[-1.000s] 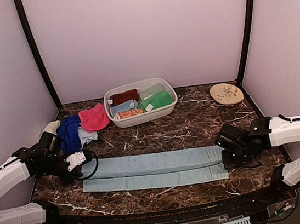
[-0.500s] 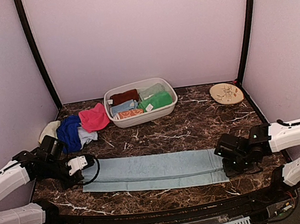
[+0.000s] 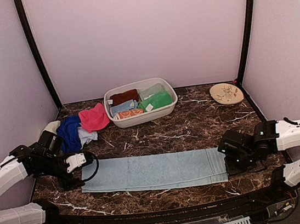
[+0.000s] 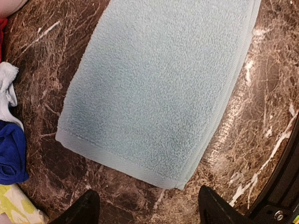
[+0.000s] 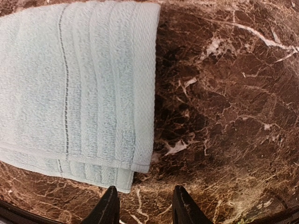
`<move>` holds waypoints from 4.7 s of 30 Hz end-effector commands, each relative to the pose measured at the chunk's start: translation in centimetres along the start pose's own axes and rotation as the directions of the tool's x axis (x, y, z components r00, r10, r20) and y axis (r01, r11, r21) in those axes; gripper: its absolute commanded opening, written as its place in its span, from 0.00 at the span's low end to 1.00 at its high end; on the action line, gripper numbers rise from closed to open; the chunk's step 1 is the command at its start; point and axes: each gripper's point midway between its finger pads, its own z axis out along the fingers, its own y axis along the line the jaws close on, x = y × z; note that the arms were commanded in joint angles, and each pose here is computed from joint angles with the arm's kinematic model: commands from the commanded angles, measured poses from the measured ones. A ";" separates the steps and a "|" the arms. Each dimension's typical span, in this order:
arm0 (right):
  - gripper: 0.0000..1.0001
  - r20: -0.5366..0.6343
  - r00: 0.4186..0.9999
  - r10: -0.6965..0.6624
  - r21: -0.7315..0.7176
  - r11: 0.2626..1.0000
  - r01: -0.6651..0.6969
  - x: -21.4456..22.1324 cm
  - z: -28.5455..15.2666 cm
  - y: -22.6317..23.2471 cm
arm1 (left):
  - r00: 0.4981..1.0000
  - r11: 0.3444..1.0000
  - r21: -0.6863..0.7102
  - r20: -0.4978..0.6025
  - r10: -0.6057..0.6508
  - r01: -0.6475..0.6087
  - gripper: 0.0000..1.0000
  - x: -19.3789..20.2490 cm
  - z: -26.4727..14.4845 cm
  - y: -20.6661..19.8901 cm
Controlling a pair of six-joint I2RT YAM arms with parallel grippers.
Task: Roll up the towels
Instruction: Fold the towel at the center of the board, then smooth out the towel at the center of the board.
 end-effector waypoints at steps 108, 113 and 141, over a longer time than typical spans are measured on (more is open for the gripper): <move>0.41 -0.183 0.945 0.272 -0.220 0.925 -0.309 0.8 1.8 1.2 | 0.992 0.993 -0.017 -0.046 0.114 -0.115 0.41 -1.7 3.2 2.5; 0.37 -0.181 0.943 0.279 -0.218 0.924 -0.315 0.8 2.8 1.3 | 0.988 0.991 -0.017 -0.084 0.128 -0.130 0.39 -0.4 4.8 2.2; 0.00 -0.192 0.923 0.334 -0.370 0.846 -0.384 0.0 0.4 3.5 | 0.977 0.981 -0.092 -0.146 0.156 -0.170 0.34 1.4 6.2 3.1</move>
